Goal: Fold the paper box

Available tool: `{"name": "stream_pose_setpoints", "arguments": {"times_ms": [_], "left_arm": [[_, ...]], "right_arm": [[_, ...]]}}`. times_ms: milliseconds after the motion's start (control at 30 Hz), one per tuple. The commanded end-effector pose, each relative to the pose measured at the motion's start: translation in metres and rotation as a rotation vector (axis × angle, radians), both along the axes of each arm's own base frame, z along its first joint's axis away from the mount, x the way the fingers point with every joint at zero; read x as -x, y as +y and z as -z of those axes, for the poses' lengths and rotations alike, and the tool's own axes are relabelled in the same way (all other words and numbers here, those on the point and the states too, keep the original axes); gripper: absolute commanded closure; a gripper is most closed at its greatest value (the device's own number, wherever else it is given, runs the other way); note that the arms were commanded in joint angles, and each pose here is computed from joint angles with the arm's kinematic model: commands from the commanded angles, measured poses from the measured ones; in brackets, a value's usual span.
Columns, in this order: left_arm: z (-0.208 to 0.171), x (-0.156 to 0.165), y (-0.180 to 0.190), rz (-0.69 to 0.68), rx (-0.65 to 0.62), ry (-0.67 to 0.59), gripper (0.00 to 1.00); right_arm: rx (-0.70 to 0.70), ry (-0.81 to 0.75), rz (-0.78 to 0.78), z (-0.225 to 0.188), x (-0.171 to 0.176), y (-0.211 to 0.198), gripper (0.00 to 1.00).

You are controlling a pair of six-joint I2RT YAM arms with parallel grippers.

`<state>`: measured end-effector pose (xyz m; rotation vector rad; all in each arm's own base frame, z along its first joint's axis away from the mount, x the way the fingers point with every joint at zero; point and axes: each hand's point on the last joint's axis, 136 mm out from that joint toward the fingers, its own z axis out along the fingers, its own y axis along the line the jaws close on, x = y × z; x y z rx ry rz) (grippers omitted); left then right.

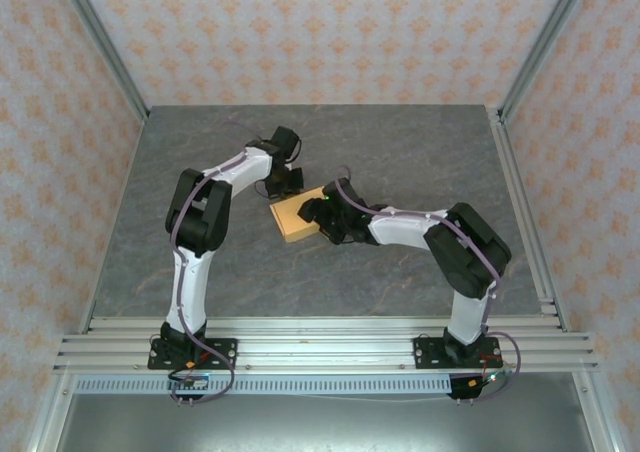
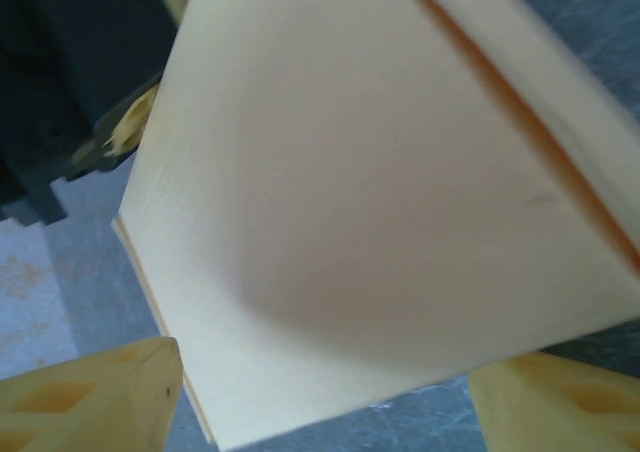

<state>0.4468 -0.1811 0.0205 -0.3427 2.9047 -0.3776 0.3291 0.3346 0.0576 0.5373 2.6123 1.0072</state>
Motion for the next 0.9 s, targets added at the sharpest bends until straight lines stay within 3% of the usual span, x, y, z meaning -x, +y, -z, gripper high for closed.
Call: {"name": "stream_pose_setpoints", "arguments": {"times_ms": [0, 167, 467, 733, 867], "left_arm": [[0.009, 0.053, -0.022, 0.018, 0.054, 0.132, 1.0], [0.008, 0.072, -0.028, -0.027, 0.094, 0.114, 1.0], [0.01, 0.094, -0.025, -0.075, 0.064, 0.094, 1.0], [0.016, 0.101, -0.014, -0.15, 0.024, 0.061, 1.0], [-0.001, 0.094, -0.014, -0.151, 0.031, 0.02, 1.0]], "right_arm": [[0.092, -0.043, 0.006, 0.003, -0.019, -0.013, 0.28], [0.136, -0.028, -0.043, 0.009, -0.021, -0.01, 0.37], [0.215, -0.05, -0.153, 0.006, -0.025, -0.009, 0.37], [0.266, -0.075, -0.206, 0.006, -0.031, -0.013, 0.14], [0.259, -0.074, -0.202, 0.006, -0.031, -0.013, 0.1]]}}
